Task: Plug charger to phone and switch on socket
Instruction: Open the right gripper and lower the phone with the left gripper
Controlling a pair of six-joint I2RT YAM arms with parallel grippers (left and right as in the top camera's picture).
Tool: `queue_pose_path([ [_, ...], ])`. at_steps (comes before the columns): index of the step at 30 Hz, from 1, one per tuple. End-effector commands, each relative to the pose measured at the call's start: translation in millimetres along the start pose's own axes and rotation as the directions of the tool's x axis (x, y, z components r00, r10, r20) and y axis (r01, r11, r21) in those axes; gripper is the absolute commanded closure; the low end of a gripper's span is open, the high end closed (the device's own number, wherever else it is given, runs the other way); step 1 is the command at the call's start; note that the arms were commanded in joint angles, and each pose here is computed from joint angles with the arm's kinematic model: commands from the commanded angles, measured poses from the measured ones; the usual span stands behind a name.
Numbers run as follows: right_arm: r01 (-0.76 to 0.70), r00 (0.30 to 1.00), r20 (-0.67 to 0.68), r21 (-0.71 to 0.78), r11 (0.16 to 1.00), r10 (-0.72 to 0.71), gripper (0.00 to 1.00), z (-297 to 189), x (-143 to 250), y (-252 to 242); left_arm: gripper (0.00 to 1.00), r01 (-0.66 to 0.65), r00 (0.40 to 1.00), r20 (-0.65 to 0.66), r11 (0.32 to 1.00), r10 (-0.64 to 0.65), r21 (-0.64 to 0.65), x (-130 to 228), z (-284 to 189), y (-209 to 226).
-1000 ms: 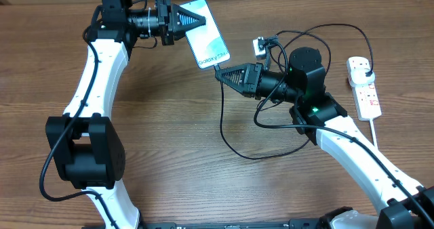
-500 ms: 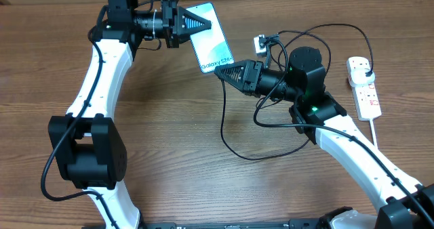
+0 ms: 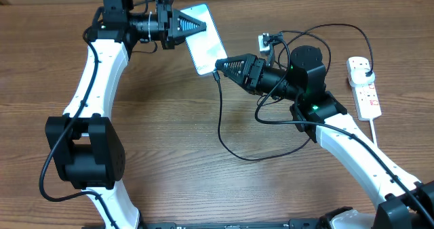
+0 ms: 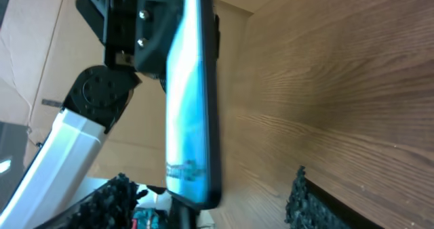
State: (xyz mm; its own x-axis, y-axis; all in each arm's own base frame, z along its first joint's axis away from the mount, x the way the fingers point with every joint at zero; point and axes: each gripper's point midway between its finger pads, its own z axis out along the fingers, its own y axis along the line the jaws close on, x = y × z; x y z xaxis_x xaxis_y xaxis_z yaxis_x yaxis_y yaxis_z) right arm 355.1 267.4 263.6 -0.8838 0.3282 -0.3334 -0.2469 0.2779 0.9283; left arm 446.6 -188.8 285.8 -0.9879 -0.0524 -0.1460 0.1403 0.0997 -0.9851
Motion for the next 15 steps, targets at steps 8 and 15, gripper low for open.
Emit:
queue_pose_path([
  [8, 0.003, 1.000, -0.004, 0.046, 0.999, -0.003, 0.22, 0.2, 0.2, -11.3, 0.96, 0.105, 0.991, 0.116, 0.934, -0.069, -0.343, 8.2, -13.9, 74.6],
  [15, 0.002, 0.999, -0.043, 0.106, 0.994, 0.003, 0.20, -1.1, 10.8, -27.8, 0.96, 0.090, 0.993, 0.110, 0.861, -0.040, -0.501, 17.4, -26.8, 103.7],
])
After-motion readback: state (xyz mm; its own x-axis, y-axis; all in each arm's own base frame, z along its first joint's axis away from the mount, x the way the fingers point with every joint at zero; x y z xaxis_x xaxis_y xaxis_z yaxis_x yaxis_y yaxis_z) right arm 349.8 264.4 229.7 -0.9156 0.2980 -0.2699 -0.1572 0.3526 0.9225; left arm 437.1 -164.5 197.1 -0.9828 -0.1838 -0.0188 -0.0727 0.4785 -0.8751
